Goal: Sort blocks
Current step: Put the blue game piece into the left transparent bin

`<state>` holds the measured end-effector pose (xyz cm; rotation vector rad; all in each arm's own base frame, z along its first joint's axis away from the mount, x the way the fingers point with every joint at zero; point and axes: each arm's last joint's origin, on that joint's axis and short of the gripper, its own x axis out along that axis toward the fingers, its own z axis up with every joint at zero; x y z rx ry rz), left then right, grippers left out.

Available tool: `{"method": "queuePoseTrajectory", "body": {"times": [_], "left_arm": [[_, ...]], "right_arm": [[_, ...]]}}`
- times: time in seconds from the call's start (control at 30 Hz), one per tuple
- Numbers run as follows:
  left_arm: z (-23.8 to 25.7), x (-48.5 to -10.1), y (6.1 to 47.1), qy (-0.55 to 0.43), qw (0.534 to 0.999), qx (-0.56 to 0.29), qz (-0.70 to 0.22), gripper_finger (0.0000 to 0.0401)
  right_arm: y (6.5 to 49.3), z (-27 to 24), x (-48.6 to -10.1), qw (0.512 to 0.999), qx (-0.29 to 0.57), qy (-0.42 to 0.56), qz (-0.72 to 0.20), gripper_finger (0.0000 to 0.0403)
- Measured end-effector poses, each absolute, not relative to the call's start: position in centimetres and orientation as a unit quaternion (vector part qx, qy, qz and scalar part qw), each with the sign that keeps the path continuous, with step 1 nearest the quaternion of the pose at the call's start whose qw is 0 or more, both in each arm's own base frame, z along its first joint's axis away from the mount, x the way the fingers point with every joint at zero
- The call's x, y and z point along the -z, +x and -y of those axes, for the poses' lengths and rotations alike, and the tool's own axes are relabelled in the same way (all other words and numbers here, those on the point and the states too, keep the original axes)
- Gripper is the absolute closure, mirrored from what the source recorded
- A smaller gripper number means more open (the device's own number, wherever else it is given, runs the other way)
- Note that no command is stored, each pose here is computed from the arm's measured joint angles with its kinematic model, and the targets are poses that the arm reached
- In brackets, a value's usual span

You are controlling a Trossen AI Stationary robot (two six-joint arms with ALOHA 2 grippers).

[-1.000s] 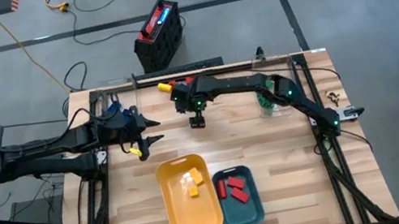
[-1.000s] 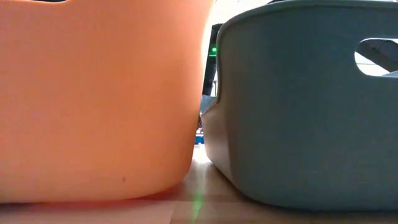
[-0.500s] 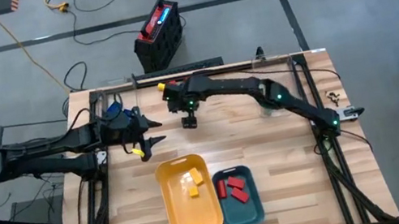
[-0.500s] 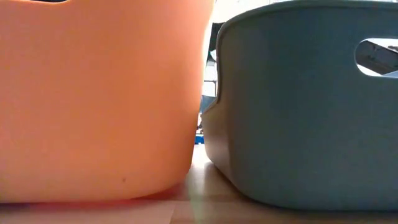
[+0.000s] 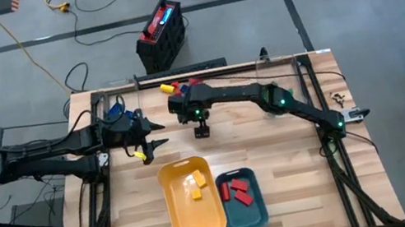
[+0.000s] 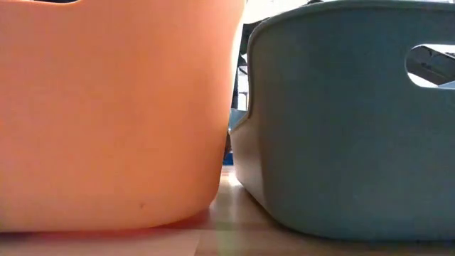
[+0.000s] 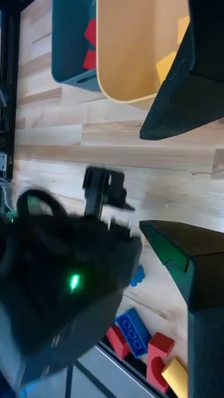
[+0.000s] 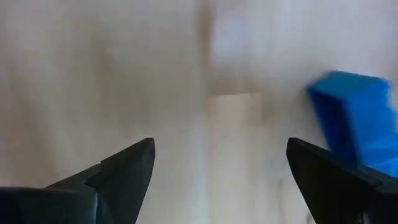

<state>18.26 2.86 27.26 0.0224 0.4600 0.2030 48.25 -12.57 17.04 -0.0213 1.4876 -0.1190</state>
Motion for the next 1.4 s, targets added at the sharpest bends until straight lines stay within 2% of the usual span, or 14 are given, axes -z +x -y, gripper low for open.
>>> {"method": "queuePoseTrajectory", "body": {"times": [0.2, 0.33, 0.5, 0.8, 1.17, 1.4], "left_arm": [[-2.8, -27.2, 18.1, 0.007, 0.968, -0.101, -0.230, 0.0184], [-2.8, -27.3, 18.1, 0.008, 0.969, -0.101, -0.225, 0.0184], [-2.8, -27.4, 18.1, 0.002, 0.969, -0.102, -0.225, 0.0184], [-2.8, -27.3, 18.1, -0.001, 0.969, -0.102, -0.225, 0.0184], [-2.7, -27.4, 18.1, -0.007, 0.969, -0.102, -0.224, 0.0184], [-2.6, -27.3, 18.1, -0.006, 0.969, -0.098, -0.225, 0.0184]], "right_arm": [[47.9, 9.4, -19.7, 0.736, 0.029, -0.041, -0.675, 0.0021], [48.1, 11.2, -21.7, 0.774, 0.049, -0.059, -0.628, 0.0021], [47.6, 15.0, -21.1, 0.777, 0.083, -0.033, -0.624, 0.0021], [46.8, 18.0, -20.6, 0.787, 0.082, -0.007, -0.612, 0.0021], [47.1, 18.0, -17.5, 0.761, 0.067, 0.008, -0.646, 0.0041], [47.1, 17.7, -16.9, 0.753, 0.059, 0.012, -0.656, 0.0060]]}}
